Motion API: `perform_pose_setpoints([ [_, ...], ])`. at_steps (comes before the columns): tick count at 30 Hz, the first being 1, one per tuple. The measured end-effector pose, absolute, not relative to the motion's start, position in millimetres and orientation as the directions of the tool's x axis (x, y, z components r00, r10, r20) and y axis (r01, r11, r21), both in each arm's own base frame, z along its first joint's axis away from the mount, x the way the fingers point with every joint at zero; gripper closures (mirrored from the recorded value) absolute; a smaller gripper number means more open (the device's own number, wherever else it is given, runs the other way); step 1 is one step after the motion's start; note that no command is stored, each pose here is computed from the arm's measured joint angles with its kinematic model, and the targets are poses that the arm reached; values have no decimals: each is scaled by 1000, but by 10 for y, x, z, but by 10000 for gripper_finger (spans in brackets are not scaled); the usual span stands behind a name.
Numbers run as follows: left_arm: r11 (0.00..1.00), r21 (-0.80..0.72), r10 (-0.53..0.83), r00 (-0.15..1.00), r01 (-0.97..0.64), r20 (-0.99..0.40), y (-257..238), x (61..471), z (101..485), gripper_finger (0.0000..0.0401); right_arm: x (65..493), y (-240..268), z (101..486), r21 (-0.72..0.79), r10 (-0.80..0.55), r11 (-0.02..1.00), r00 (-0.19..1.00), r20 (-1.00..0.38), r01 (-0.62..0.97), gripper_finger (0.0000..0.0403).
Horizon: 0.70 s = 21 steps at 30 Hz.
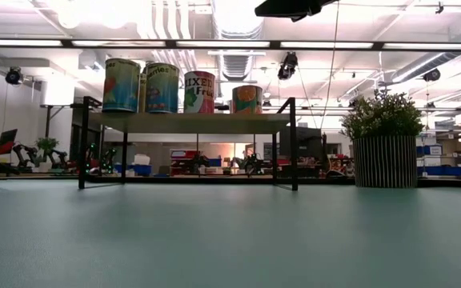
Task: Pick and place cans onto a shelf
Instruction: Put the big canned oranges on the shelf
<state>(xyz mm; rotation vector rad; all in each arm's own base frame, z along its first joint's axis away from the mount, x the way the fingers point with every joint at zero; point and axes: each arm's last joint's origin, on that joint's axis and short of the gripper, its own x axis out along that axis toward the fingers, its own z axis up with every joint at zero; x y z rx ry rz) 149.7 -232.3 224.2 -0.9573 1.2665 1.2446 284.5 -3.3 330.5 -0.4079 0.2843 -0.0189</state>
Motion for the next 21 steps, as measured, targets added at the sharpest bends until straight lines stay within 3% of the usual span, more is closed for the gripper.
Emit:
perform_pose_setpoints([
  [12,151,101,64,-92,-983,-994,-2351,1621,2473,91,2844,-33,3304,-393,-75,919,960,-270,-38,394],
  [21,293,1,28,8,-956,-1000,-2026,2131,2932,90,2838,-33,3288,-394,-76,918,955,-288,-46,394],
])
